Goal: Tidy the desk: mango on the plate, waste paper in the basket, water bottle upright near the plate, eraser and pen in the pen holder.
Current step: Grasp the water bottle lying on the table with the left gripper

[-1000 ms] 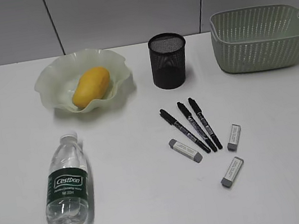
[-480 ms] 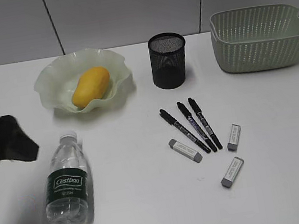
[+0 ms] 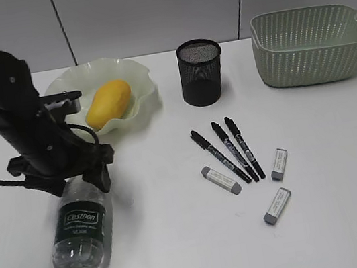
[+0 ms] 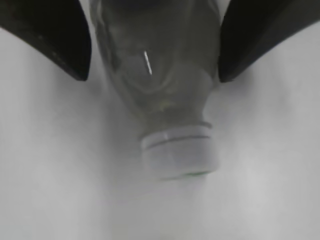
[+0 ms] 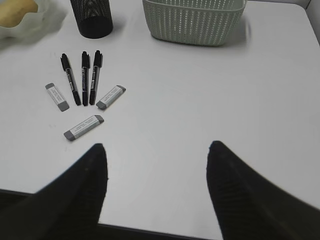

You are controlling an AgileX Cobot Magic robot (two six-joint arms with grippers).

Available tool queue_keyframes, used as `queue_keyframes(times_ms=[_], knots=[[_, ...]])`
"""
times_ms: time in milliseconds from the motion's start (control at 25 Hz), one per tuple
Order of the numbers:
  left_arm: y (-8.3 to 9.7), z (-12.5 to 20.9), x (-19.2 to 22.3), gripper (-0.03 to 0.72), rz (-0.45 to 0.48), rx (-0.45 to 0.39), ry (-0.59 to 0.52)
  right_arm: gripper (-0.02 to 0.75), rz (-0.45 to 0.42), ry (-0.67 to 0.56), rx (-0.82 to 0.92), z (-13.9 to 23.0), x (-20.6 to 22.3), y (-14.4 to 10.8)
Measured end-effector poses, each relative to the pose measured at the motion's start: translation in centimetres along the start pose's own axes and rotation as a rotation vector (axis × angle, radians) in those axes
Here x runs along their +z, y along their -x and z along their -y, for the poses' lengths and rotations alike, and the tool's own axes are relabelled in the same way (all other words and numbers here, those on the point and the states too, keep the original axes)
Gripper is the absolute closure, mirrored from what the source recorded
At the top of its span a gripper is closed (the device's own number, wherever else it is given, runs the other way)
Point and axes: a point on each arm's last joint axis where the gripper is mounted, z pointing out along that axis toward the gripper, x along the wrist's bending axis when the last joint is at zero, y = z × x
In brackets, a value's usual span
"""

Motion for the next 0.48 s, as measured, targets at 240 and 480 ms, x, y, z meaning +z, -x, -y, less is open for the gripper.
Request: queue_keyframes(times_ms=[240, 480], knots=[[1.2, -0.3, 0.4, 0.294, -0.011, 0.038, 0.041, 0.244, 0.000, 0.001, 0.001, 0.0, 0.0, 0.0], [-0.1, 3.5, -5.2, 0.296, 0.074, 0.114, 0.439, 0.244, 0.000, 0.001, 0.001, 0.0, 0.0, 0.0]])
